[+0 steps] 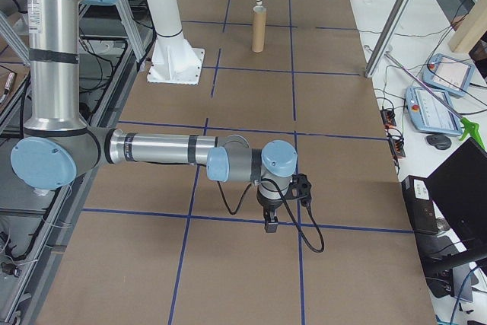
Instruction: Collect badminton balls into bucket
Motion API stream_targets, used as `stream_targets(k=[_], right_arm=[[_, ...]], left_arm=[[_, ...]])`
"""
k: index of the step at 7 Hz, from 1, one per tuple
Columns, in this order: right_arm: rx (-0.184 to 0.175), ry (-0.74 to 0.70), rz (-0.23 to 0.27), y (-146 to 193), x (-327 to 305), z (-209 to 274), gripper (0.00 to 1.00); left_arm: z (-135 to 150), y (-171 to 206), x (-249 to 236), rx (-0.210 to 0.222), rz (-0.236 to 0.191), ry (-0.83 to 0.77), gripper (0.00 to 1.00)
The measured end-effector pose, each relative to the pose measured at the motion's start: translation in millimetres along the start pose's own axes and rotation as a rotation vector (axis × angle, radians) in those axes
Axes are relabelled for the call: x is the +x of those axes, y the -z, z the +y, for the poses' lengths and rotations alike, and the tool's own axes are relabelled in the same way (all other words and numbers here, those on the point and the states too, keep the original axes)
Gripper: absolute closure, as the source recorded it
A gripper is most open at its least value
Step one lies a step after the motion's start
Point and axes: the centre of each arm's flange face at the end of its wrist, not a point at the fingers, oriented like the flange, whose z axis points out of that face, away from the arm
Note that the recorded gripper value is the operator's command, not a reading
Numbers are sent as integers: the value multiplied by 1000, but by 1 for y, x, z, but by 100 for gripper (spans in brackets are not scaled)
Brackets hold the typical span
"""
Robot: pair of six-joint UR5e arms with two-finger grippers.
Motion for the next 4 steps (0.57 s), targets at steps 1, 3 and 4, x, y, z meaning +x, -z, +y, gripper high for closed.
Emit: stream_targets(k=[1, 3, 4], right_arm=[[0, 0, 0, 0, 0, 0, 0], [-1, -1, 0, 0, 0, 0, 0], [-1, -1, 0, 0, 0, 0, 0]], left_arm=[[1, -2, 6, -4, -8, -2, 100], [-1, -4, 12, -3, -17, -2, 100], [-3, -4, 15, 2, -24, 0, 100]])
